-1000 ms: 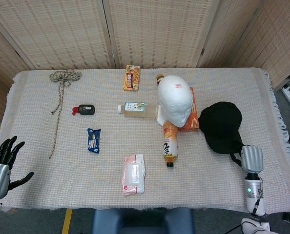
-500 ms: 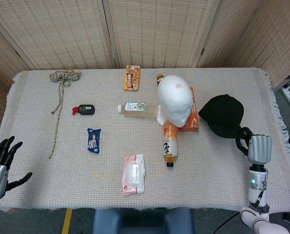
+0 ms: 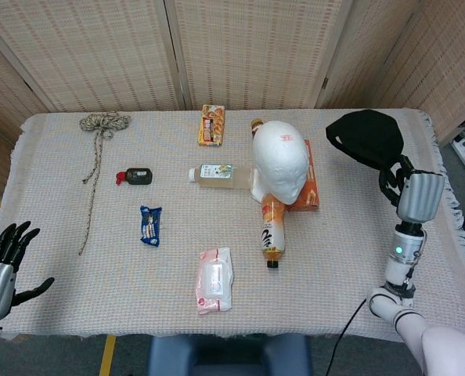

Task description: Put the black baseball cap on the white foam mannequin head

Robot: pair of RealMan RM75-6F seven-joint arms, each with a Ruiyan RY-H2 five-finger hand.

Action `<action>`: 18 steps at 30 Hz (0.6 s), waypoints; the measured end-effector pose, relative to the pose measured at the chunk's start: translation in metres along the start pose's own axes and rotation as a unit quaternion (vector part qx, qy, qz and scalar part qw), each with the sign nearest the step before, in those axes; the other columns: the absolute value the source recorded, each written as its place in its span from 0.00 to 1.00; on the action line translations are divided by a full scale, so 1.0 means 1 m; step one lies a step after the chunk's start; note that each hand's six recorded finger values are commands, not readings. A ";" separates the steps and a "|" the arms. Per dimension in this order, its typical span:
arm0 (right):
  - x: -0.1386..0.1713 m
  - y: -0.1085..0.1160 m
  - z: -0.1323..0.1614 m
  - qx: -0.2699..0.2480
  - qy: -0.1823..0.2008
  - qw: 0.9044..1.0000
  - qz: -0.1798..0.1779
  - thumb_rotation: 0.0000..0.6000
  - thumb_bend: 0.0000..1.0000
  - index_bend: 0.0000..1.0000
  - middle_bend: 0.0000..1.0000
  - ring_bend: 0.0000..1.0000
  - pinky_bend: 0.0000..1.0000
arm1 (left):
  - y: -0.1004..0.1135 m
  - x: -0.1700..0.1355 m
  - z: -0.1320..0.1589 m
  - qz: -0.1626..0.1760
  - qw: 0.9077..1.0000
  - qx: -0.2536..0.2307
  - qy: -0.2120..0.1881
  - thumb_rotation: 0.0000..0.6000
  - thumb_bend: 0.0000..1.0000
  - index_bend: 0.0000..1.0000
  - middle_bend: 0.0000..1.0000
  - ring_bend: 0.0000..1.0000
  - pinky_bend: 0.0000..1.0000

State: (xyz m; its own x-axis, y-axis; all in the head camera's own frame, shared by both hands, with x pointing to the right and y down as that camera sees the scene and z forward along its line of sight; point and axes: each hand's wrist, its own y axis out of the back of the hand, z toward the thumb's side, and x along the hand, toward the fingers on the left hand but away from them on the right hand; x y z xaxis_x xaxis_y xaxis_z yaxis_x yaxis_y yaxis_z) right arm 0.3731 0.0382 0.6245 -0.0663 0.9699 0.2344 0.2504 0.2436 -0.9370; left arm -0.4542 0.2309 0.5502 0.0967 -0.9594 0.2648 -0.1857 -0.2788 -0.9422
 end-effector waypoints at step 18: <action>-0.017 -0.003 0.160 -0.063 0.144 0.987 -0.027 1.00 0.52 0.79 1.00 1.00 1.00 | 0.004 0.004 -0.007 0.005 1.000 -0.007 0.021 1.00 0.12 0.18 0.10 0.01 0.22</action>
State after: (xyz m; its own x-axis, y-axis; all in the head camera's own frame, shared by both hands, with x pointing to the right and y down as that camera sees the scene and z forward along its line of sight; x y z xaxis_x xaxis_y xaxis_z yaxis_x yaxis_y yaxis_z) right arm 0.2190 0.0206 0.5817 0.1904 0.9115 0.3646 0.3737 0.2762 -0.8855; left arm -0.4611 0.2261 0.5486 0.0547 -0.9630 0.2641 -0.2003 -0.2697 -0.9419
